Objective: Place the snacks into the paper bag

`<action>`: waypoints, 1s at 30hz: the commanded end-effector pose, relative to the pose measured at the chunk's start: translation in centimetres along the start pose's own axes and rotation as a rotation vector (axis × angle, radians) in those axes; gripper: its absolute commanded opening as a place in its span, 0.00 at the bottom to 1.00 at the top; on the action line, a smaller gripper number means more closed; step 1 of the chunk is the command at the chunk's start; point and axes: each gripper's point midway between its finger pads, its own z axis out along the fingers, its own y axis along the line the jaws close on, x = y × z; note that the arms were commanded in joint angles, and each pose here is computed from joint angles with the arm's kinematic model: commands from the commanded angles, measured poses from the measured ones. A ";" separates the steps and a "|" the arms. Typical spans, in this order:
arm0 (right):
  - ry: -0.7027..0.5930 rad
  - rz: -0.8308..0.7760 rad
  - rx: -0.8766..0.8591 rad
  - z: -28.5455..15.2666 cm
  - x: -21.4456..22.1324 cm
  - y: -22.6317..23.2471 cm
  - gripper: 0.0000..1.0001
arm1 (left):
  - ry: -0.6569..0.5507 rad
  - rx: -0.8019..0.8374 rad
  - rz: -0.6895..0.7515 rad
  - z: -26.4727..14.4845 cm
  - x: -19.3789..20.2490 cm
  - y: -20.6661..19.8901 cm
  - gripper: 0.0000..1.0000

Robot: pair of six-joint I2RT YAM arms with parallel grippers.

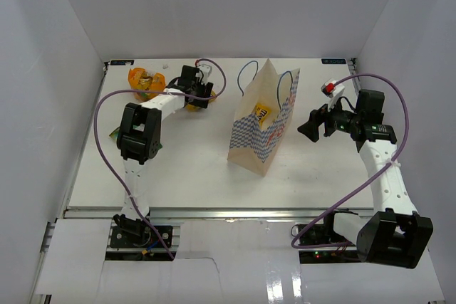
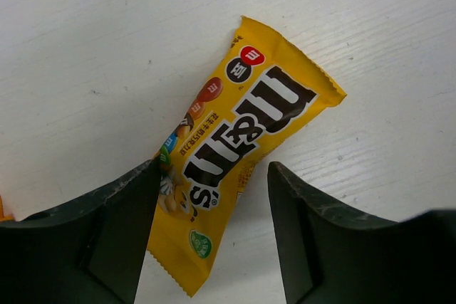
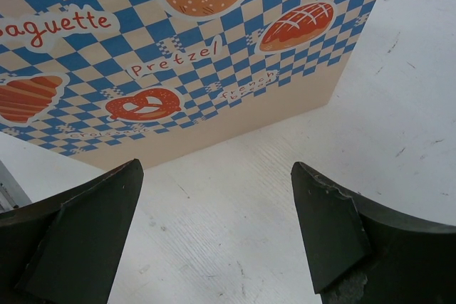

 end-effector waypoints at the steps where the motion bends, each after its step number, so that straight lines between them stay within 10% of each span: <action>1: -0.010 -0.010 -0.015 0.1 -0.2 0.0 0.91 | -0.015 -0.011 -0.004 -0.1 -0.3 0.0 0.69; 5: -0.010 -0.009 -0.014 0.1 -0.3 -0.1 0.91 | -0.039 -0.007 -0.009 -1.2 -0.8 -0.1 0.53; 10: -0.015 -0.013 -0.016 0.1 -0.5 -0.1 0.91 | -0.090 0.046 -0.062 -3.7 -1.4 -1.2 0.08; 17: -0.024 -0.024 -0.012 -0.1 -1.0 -0.2 0.91 | -0.188 0.148 -0.220 -10.2 -1.7 -3.5 0.01; 30: -0.034 -0.032 -0.018 -0.1 -1.5 -0.2 0.91 | -0.767 0.541 -0.344 -36.2 -10.6 -11.1 0.00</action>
